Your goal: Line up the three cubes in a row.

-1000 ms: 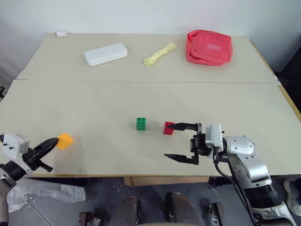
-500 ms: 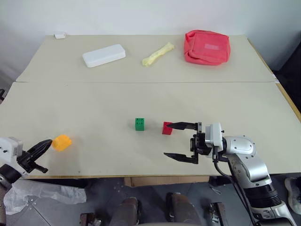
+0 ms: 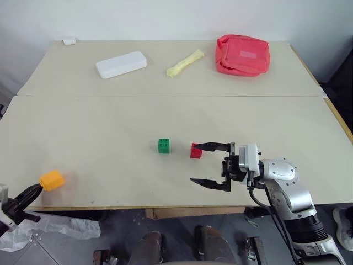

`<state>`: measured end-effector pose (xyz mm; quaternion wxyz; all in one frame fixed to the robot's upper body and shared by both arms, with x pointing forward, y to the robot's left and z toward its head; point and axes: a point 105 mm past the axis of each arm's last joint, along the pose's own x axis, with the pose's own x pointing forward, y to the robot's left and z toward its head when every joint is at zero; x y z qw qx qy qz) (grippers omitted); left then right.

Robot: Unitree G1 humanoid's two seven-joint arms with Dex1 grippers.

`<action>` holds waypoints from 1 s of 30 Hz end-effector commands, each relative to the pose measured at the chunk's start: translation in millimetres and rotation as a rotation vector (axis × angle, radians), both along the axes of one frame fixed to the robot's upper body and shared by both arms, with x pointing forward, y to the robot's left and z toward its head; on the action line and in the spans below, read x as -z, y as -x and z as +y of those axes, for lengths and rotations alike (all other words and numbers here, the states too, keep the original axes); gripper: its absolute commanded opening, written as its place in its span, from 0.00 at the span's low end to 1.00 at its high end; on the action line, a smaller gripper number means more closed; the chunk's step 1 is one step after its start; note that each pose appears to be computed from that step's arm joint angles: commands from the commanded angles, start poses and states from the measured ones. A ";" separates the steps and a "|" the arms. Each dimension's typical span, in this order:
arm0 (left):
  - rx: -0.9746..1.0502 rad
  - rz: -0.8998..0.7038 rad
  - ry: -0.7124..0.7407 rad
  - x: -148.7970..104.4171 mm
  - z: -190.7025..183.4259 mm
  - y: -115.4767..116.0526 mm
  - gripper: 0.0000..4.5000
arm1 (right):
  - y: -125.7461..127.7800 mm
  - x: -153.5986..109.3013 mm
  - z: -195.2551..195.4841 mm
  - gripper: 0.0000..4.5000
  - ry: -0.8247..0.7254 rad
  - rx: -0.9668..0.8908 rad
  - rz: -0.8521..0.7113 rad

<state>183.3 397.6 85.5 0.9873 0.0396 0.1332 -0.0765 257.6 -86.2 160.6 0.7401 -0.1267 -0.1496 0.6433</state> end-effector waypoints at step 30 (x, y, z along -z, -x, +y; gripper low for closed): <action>0.231 -0.147 0.072 -47.3 -72.2 -48.0 0.01 | 0.7 -4.6 -3.7 1.00 -0.010 0.017 -0.028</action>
